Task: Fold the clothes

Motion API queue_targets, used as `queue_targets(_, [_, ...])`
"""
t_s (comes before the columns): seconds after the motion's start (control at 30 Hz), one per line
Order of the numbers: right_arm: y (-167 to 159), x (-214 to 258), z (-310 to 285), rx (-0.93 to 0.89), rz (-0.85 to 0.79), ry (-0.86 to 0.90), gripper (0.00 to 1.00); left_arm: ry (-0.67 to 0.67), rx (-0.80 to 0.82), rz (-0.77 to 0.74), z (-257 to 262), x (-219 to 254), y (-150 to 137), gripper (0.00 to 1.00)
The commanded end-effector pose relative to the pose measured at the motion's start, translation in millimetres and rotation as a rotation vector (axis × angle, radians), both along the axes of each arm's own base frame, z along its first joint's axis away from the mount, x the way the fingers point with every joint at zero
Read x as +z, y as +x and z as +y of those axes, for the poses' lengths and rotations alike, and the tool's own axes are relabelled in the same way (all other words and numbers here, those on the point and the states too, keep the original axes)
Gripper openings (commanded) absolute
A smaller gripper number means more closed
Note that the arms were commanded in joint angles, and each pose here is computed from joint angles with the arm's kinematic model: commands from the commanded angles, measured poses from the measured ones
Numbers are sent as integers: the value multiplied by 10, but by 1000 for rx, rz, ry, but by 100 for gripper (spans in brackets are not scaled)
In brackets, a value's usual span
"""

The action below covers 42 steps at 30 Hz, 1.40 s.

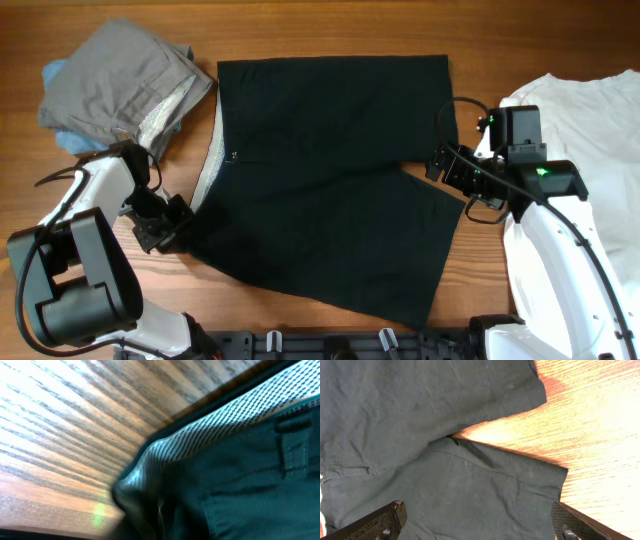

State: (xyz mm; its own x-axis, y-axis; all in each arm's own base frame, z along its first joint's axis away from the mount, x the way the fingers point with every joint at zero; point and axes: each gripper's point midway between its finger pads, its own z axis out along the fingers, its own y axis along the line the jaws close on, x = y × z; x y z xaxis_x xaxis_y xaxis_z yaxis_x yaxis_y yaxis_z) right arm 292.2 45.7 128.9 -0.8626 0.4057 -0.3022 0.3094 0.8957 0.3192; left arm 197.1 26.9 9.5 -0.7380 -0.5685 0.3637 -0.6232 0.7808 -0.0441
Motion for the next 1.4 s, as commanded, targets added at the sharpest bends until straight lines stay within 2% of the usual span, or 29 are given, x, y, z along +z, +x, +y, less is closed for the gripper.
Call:
queue_targets(0.0, [171, 86, 7, 73, -96, -38, 97, -33, 18, -72, -41, 107, 165, 49])
queue_targets(0.07, [375, 309, 88, 155, -213, -36, 87, -113, -15, -144, -127, 284, 361, 52])
queue_targets(0.1, [526, 515, 95, 163, -287, -45, 77, -116, -25, -182, -103, 446, 505, 52])
queue_targets(0.13, [645, 657, 87, 154, -328, -46, 73, -104, -47, -236, -53, 636, 672, 52])
queue_targets(0.17, [793, 772, 78, 148, -362, -48, 74, -87, -55, -291, -5, 822, 837, 53])
queue_targets(0.23, [1191, 880, 82, 153, -410, -62, 83, -34, -111, -471, 73, 1258, 1299, 57])
queue_targets(0.27, [1445, 772, 27, 147, -395, -85, 89, 0, -144, -593, 77, 1505, 1592, 62])
queue_targets(0.3, [1642, 691, -22, 134, -387, -97, 90, 20, -171, -677, 46, 1654, 1787, 69])
queue_targets(0.43, [2454, 74, -296, 76, -379, -100, 92, 42, -293, -903, -308, 1837, 2355, 81])
queue_targets(0.53, [2751, -686, -383, 65, -353, -103, 91, 32, -362, -1004, -616, 1782, 2714, 83])
queue_targets(0.63, [2832, -1135, -384, 64, -335, -100, 89, 25, -362, -1056, -731, 1672, 2968, 84])
queue_targets(0.77, [2855, -1373, -180, 125, -342, -9, 86, 27, -364, -1064, -739, 1636, 3018, 83])
queue_targets(0.87, [2899, -1342, -169, 129, -367, -5, 73, 26, -364, -1063, -739, 1634, 3016, 83])
queue_targets(0.97, [2895, -1336, -192, 126, -365, -7, 41, 26, -364, -1063, -739, 1634, 3016, 83])
queue_targets(1.0, [2895, -1309, -212, 123, -367, -7, 33, 26, -364, -1063, -739, 1634, 3016, 83])
queue_targets(1.03, [2908, -1128, -292, 109, -387, -11, 23, 27, -366, -1063, -738, 1631, 3016, 82])
queue_targets(1.07, [2891, -828, -366, 99, -410, -18, 22, 26, -367, -1059, -739, 1612, 3018, 76])
queue_targets(1.13, [2839, -557, -383, 96, -422, -21, 17, 32, -367, -1062, -729, 1595, 3042, 73])
queue_targets(1.27, [2641, -10, -369, 115, -437, -39, 14, 33, -366, -1067, -723, 1338, 3227, 76])
queue_targets(1.37, [2542, 241, -358, 116, -451, -40, 14, 38, -366, -1073, -713, 952, 3454, 80])
